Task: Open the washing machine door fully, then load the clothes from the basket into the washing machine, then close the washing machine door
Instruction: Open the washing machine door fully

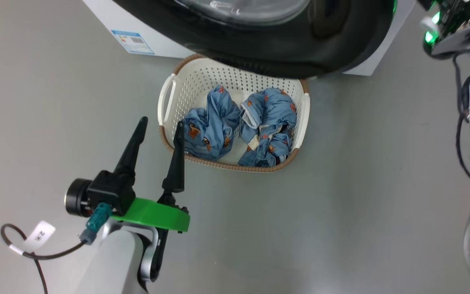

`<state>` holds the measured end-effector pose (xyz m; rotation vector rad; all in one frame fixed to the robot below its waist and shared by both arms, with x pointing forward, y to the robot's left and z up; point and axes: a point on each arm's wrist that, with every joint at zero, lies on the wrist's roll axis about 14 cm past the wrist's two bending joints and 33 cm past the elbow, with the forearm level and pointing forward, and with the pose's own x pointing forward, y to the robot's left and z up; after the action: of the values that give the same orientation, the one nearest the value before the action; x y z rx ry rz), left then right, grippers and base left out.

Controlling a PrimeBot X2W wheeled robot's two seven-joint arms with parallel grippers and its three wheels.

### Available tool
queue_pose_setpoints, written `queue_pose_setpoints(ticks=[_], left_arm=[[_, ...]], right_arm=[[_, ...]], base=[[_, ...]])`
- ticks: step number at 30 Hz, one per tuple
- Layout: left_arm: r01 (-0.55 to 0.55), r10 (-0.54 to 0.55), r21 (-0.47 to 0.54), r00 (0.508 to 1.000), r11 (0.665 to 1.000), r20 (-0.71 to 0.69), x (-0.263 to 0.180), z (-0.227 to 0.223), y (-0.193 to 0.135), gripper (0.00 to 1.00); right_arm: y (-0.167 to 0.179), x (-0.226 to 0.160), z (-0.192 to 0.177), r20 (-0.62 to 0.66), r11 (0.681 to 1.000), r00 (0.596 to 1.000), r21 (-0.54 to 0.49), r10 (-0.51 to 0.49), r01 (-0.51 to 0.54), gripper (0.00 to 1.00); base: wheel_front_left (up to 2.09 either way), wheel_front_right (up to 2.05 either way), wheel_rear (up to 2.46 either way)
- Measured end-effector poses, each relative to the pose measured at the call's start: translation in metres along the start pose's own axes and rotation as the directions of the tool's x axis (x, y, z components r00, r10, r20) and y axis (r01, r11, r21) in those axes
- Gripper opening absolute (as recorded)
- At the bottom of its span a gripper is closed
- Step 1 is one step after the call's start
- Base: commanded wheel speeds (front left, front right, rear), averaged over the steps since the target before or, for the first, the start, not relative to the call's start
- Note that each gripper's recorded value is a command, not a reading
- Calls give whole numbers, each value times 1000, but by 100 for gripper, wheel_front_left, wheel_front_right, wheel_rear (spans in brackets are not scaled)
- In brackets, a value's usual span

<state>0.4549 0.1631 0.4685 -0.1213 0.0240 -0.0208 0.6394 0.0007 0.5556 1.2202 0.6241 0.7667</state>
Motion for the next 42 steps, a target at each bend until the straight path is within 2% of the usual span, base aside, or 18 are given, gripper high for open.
queue_pose_setpoints(ticks=[8,18,28,42], left_arm=[[-11,11,-8,1000,1000,8,-13,6,1,100],[-13,14,-17,999,1000,34,-31,19,-1,100],[-8,9,-27,999,1000,48,-53,27,-3,100],[0,2,-32,998,999,67,-80,34,-4,100]], right_arm=[[12,-12,-42,-67,999,997,-11,36,-36,0],[19,-33,-75,-50,998,998,-54,25,-28,0],[33,-38,-125,-70,997,995,25,70,-68,0],[50,-40,-195,-159,995,983,63,88,-79,0]], base=[[0,0,0],[0,0,0],[0,0,0],[0,0,0]])
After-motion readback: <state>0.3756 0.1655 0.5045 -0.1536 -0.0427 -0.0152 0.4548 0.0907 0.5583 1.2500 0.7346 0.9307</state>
